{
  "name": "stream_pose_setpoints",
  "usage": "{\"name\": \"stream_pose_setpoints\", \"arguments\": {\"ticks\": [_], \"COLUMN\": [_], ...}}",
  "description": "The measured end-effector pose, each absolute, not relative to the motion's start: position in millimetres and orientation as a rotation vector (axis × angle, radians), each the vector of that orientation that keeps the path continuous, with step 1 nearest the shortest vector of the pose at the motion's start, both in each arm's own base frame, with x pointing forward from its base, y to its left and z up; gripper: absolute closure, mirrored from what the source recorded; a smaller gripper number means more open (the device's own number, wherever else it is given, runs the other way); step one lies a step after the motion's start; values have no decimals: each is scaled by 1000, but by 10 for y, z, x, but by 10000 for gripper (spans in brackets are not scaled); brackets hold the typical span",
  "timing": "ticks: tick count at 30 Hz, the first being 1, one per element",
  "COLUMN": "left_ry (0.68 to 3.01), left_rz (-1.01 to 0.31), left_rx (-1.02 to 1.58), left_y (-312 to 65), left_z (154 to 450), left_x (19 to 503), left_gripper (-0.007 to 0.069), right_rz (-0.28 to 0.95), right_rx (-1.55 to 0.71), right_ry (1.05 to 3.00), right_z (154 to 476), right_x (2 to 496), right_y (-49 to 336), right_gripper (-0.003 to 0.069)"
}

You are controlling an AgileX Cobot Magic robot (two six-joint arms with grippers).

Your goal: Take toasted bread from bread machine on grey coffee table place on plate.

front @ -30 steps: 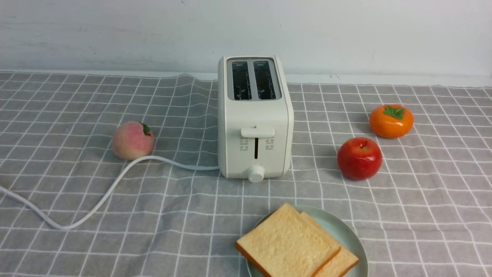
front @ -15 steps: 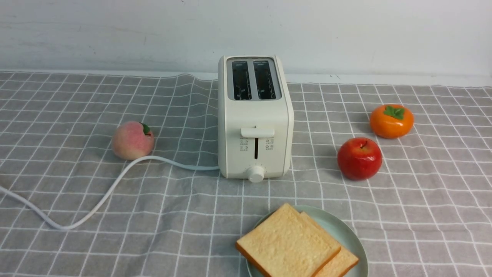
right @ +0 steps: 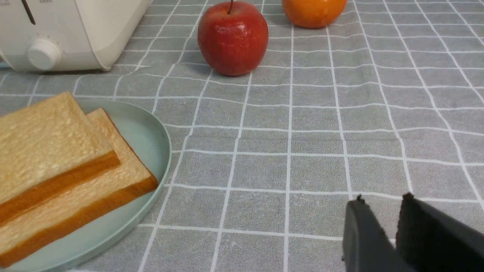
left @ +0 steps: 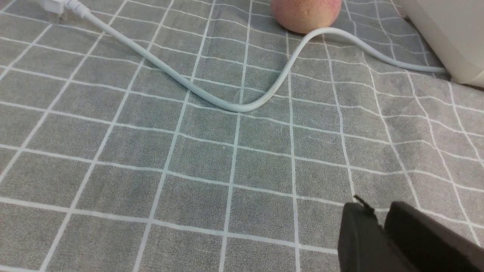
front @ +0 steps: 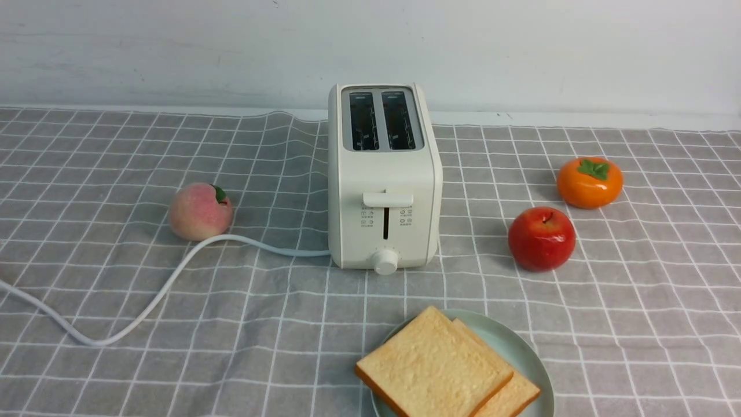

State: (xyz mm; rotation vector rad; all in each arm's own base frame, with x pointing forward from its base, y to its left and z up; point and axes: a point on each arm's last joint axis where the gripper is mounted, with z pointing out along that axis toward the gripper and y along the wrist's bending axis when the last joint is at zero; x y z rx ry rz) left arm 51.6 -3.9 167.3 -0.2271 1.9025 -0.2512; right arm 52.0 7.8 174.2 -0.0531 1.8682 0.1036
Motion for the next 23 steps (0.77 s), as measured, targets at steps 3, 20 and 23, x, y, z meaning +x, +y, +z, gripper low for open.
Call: {"name": "stream_pose_setpoints", "arguments": {"ticks": [3, 20, 23], "left_ry": [1902, 1902, 1902], "left_rz": [-251, -251, -251], "left_rx": [-227, -227, -227], "left_y": [-39, -39, -39], "left_z": [1673, 1673, 1673], "left_x": [516, 516, 516], "left_gripper": [525, 508, 505], "right_rz": [104, 104, 104], "right_rx": [-53, -53, -53], "right_ry": [1868, 1868, 1868], "right_z": [1742, 1742, 1742], "right_x": [520, 520, 520], "right_y": [78, 78, 78], "right_gripper": [495, 474, 468]}}
